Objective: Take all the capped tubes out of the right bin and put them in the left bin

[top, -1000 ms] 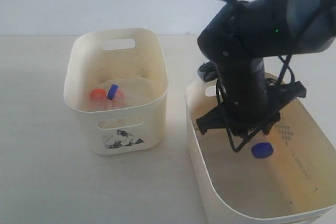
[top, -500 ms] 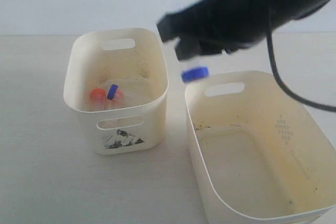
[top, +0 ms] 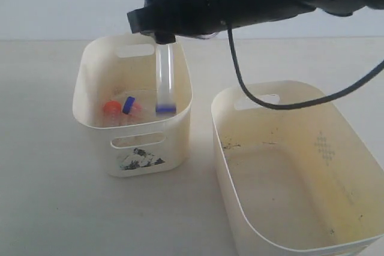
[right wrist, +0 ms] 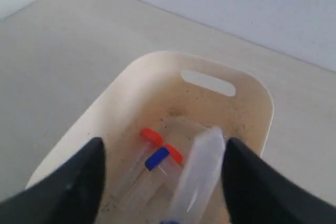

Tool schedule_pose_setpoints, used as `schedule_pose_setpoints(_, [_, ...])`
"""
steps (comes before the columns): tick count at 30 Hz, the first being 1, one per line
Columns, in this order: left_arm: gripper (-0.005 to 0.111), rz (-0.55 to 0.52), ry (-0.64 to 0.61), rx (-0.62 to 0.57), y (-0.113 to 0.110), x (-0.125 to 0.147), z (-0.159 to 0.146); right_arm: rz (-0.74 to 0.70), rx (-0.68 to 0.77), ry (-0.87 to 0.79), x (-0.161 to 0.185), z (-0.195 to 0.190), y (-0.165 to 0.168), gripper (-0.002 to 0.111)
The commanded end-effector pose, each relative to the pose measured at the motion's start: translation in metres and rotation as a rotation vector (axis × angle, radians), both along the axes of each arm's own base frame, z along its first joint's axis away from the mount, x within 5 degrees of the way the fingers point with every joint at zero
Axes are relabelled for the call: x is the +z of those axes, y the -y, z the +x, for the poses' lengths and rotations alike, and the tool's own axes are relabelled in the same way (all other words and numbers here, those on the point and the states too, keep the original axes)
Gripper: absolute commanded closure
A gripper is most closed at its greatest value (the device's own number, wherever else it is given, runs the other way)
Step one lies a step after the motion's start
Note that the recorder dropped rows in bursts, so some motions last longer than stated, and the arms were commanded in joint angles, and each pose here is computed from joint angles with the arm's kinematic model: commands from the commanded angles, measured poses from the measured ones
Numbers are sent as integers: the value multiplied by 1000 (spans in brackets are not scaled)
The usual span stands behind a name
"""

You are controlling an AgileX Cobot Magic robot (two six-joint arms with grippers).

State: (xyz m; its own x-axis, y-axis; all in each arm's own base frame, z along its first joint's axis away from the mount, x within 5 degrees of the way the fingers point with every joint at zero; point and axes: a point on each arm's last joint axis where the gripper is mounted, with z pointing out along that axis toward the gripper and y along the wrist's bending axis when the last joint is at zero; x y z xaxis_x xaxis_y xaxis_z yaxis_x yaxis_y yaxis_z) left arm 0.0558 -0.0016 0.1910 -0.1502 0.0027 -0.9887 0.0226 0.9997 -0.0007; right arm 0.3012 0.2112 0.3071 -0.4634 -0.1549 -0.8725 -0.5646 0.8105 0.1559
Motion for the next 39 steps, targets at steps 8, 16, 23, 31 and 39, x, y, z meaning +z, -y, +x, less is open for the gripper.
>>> schedule_pose_setpoints(8, [102,-5,14,4,0,2,0,101,51,471,145,-103,69,104])
schedule_pose_setpoints(16, [102,-5,14,4,0,2,0,-33,174,385,148,-148,91,104])
schedule_pose_setpoints(23, [102,-5,14,4,0,2,0,-21,178,376,148,-149,90,104])
schedule_pose_setpoints(31, [102,-5,14,4,0,2,0,-20,178,375,148,-149,90,104])
schedule_pose_setpoints(39, [102,-5,14,4,0,2,0,-55,173,422,150,-162,101,104])
